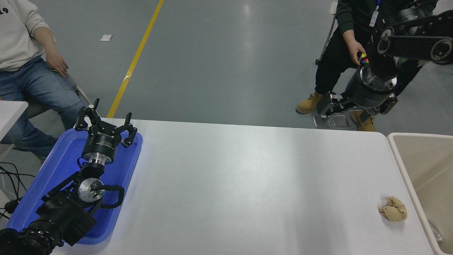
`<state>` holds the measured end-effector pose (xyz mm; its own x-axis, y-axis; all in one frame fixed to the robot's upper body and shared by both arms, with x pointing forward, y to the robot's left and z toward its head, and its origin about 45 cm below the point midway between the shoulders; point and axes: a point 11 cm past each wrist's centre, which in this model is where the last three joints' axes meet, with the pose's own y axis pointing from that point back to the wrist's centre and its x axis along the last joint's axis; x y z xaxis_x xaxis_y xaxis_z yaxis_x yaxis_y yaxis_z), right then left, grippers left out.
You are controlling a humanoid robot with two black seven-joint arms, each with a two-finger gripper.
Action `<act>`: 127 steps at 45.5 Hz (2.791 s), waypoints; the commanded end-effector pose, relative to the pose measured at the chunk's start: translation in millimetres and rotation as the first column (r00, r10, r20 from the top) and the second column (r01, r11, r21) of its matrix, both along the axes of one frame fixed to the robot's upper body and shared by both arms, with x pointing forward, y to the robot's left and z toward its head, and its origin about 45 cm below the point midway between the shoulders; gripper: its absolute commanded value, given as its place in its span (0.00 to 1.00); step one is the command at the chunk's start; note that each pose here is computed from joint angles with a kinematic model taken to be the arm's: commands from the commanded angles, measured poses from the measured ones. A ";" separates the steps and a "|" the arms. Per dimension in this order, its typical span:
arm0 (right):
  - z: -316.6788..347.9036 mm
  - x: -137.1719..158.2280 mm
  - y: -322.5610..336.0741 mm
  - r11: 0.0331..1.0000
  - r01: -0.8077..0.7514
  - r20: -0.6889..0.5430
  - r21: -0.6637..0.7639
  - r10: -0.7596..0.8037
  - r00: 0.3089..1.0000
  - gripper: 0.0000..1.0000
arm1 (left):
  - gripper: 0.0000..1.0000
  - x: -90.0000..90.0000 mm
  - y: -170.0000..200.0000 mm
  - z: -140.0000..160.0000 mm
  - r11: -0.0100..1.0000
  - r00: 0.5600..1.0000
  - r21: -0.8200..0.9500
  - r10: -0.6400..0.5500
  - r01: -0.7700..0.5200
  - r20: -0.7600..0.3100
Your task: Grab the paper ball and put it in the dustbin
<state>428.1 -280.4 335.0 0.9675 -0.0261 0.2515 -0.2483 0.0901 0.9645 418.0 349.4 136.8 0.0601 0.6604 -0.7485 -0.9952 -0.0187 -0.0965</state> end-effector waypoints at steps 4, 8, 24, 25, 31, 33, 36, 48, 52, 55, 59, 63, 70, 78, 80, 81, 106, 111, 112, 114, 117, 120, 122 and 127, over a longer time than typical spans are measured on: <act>6.1 2.6 -47.2 0.993 0.115 0.035 -0.009 -0.114 0.993 1.00 | 1.00 0.0 -0.2 0.1 1.000 1.000 0.000 -0.001 0.001 0.001; 16.6 5.2 -68.5 0.987 0.155 0.068 -0.045 -0.152 0.986 1.00 | 1.00 0.0 0.0 0.1 1.000 1.000 -0.001 0.000 0.000 0.001; 42.7 -10.9 -177.2 0.911 0.357 0.161 -0.206 -0.328 0.931 1.00 | 1.00 0.0 -0.2 0.1 1.000 1.000 0.000 -0.001 0.001 0.001; 42.1 -13.4 -182.3 0.907 0.368 0.161 -0.202 -0.340 0.926 1.00 | 1.00 0.0 0.0 0.1 1.000 1.000 -0.001 0.000 0.000 0.001; 22.6 -26.3 -198.8 0.894 0.395 0.121 -0.212 -0.378 0.918 1.00 | 1.00 0.5 -0.2 0.7 1.000 1.000 -0.001 -0.001 0.001 0.002; 16.9 -28.7 -200.8 0.892 0.396 0.108 -0.216 -0.381 0.918 1.00 | 1.00 0.0 -0.2 0.1 1.000 1.000 0.000 -0.001 0.001 0.001; 10.1 -34.2 -207.4 0.887 0.403 0.094 -0.225 -0.392 0.915 1.00 | 1.00 0.5 -0.2 0.7 1.000 1.000 -0.001 -0.001 0.001 0.002; -38.5 -55.7 -213.3 0.884 0.438 -0.005 -0.162 -0.445 0.896 1.00 | 1.00 0.0 0.0 0.1 1.000 1.000 -0.001 0.000 0.000 0.001; -64.0 -65.0 -216.2 0.882 0.447 -0.030 -0.150 -0.456 0.889 1.00 | 1.00 0.0 0.0 0.1 1.000 1.000 -0.001 0.000 0.000 0.001; -79.0 -66.9 -220.5 0.875 0.459 0.005 -0.152 -0.464 0.886 1.00 | 1.00 0.0 0.0 0.1 1.000 1.000 -0.001 0.000 0.000 0.001; -93.4 -69.9 -226.2 0.867 0.472 0.041 -0.159 -0.472 0.881 1.00 | 1.00 0.0 -0.2 0.1 1.000 1.000 0.000 -0.001 0.001 0.001; -115.3 -81.3 -234.2 0.855 0.486 0.051 -0.179 -0.485 0.873 1.00 | 1.00 0.0 -0.2 0.1 1.000 1.000 0.000 -0.001 0.001 0.001; -159.4 -96.9 -237.2 0.838 0.520 0.115 -0.165 -0.507 0.854 1.00 | 1.00 0.0 -0.2 0.1 1.000 1.000 0.000 -0.001 0.001 0.001; -194.9 -108.8 -234.1 0.816 0.567 0.194 -0.116 -0.541 0.819 1.00 | 1.00 0.0 0.0 0.1 1.000 1.000 -0.001 0.000 0.000 0.001; -200.9 -111.4 -232.2 0.813 0.573 0.195 -0.107 -0.548 0.814 1.00 | 1.00 0.0 0.0 0.1 1.000 1.000 -0.001 0.000 0.000 0.001; -204.5 -113.8 -232.1 0.811 0.575 0.194 -0.107 -0.550 0.812 1.00 | 1.00 0.0 -0.2 0.1 1.000 1.000 0.000 -0.001 0.001 0.001; -246.7 -135.7 -210.4 0.780 0.626 0.147 -0.027 -0.616 0.774 1.00 | 1.00 0.0 -0.2 0.1 1.000 1.000 0.000 -0.001 0.001 0.001; -246.2 -132.4 -207.0 0.777 0.629 0.149 -0.009 -0.621 0.769 1.00 | 1.00 0.0 0.0 0.1 1.000 1.000 -0.001 0.000 0.000 0.001; -246.9 -132.6 -206.2 0.776 0.631 0.147 -0.005 -0.624 0.768 1.00 | 1.00 0.0 -0.2 0.1 1.000 1.000 0.000 -0.001 0.001 0.001; -250.3 -135.7 -205.3 0.772 0.636 0.139 -0.002 -0.629 0.765 1.00 | 1.00 0.0 -0.2 0.1 1.000 1.000 0.000 -0.001 0.001 0.001; -256.2 -141.0 -203.5 0.764 0.645 0.125 0.006 -0.641 0.758 1.00 | 1.00 0.0 0.0 0.1 1.000 1.000 -0.001 0.000 0.000 0.001; -259.0 -143.3 -202.2 0.760 0.650 0.118 0.011 -0.646 0.754 1.00 | 1.00 0.0 -0.2 0.1 1.000 1.000 0.000 -0.001 0.001 0.001; -261.4 -145.3 -201.1 0.758 0.652 0.112 0.012 -0.649 0.753 1.00 | 1.00 0.0 -0.2 0.1 1.000 1.000 0.000 -0.001 0.001 0.001; -266.5 -148.7 -199.3 0.757 0.653 0.103 0.011 -0.650 0.753 1.00 | 1.00 0.0 0.0 0.1 1.000 1.000 -0.001 0.000 0.000 0.001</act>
